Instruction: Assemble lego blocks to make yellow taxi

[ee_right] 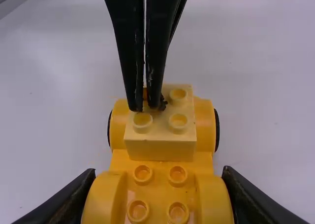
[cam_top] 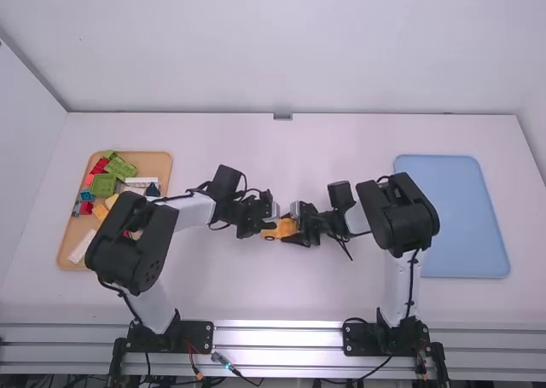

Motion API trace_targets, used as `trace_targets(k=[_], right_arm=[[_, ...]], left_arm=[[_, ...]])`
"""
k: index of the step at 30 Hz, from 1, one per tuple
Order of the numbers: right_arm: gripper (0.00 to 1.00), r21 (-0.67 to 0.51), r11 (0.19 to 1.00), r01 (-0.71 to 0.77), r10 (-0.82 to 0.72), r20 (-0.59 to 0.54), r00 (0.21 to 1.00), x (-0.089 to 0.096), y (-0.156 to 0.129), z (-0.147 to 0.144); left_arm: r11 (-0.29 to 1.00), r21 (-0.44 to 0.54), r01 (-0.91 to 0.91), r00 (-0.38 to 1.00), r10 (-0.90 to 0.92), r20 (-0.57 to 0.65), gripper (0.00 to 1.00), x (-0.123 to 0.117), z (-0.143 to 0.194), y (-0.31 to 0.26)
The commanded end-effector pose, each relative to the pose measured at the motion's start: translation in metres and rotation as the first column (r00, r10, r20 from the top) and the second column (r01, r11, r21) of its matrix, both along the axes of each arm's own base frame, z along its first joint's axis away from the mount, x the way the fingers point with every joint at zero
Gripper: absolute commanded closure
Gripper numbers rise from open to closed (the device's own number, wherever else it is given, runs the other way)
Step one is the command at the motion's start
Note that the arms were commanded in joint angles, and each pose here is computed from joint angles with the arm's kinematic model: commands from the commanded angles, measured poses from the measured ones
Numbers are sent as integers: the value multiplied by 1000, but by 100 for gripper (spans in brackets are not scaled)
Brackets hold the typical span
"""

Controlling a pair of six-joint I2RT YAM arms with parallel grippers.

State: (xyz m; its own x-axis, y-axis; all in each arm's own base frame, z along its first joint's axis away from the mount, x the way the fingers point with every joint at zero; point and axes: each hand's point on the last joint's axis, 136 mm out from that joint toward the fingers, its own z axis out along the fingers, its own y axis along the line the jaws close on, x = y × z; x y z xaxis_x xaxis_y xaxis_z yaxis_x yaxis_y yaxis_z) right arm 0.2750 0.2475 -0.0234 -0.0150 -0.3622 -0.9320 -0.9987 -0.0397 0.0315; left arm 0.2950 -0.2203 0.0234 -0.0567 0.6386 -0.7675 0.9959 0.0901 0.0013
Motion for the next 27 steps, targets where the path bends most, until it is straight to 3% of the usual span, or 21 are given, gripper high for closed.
trace_targets(k=[1,14,20,23,27], right_arm=[[46,-45,999,21,-23,-42,999,-4,-3,-14],[46,-45,999,21,-23,-41,999,-4,-3,-14],[47,-45,999,22,-24,-41,999,-4,-3,-14],[46,-46,999,22,-24,-40,999,-3,-3,-14],[46,-46,999,22,-24,-41,999,-4,-3,-14]], left_arm=[[999,24,-45,999,46,-24,98,-2,-7,10],[975,159,-155,984,167,-66,98,0,-49,28],[972,195,-134,985,152,-78,98,-1,-51,31],[977,173,-127,986,144,-85,98,4,-41,25],[997,43,-63,996,66,-67,98,11,4,8]])
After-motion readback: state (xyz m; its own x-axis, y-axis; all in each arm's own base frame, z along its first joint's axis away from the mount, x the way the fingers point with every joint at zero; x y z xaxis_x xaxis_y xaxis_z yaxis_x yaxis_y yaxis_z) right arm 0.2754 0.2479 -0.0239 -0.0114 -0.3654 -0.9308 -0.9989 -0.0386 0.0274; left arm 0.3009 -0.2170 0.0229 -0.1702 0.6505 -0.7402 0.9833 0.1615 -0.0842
